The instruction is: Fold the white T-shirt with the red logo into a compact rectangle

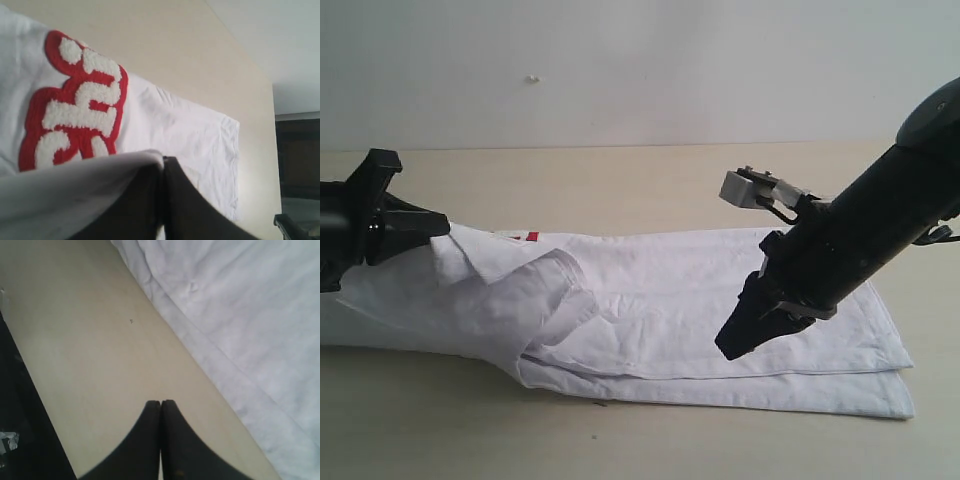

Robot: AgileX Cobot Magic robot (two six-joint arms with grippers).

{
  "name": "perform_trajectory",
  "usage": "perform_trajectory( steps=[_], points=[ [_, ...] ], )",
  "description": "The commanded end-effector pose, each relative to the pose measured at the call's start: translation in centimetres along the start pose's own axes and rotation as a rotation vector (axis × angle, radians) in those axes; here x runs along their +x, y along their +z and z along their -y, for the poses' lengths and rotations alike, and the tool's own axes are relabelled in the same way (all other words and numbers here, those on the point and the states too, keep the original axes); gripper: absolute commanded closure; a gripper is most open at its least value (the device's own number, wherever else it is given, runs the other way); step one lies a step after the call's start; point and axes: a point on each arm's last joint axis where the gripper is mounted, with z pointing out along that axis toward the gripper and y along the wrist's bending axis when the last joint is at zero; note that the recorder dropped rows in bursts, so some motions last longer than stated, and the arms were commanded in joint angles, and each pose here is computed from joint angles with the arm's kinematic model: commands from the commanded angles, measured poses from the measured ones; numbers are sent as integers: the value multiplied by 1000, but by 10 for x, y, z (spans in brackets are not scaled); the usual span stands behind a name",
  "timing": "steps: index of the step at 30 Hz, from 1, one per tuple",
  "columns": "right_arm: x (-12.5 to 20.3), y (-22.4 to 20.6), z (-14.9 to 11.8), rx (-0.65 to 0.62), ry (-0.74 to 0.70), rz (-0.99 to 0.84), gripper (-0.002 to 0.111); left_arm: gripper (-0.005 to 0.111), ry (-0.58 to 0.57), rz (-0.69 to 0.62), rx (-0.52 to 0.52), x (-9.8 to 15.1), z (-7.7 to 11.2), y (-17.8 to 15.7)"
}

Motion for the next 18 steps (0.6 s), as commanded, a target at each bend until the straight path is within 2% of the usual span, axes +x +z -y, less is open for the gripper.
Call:
perform_trajectory(
  steps=[1, 4, 6, 8, 15, 18],
  points=[
    [-1, -2, -2, 4, -8, 15, 108, 87, -20, -16, -8, -9, -10, 15],
    [-1, -2, -2, 4, -8, 15, 108, 48, -34, -20, -6, -13, -14, 21],
    [-1, -2, -2, 5, -8, 16, 108, 33, -41, -14, -3, -16, -14, 23],
    [-1, -2, -2, 7, -8, 17, 108, 34, -38, -8, 1, -19, -13, 24],
    [-1, -2, -2, 9, -8, 18, 108, 59, -13, 10, 16, -28, -7, 24],
    [-1, -2, -2, 7, -8, 17, 108, 61, 18, -11, -10, -26, -9, 24]
  ],
)
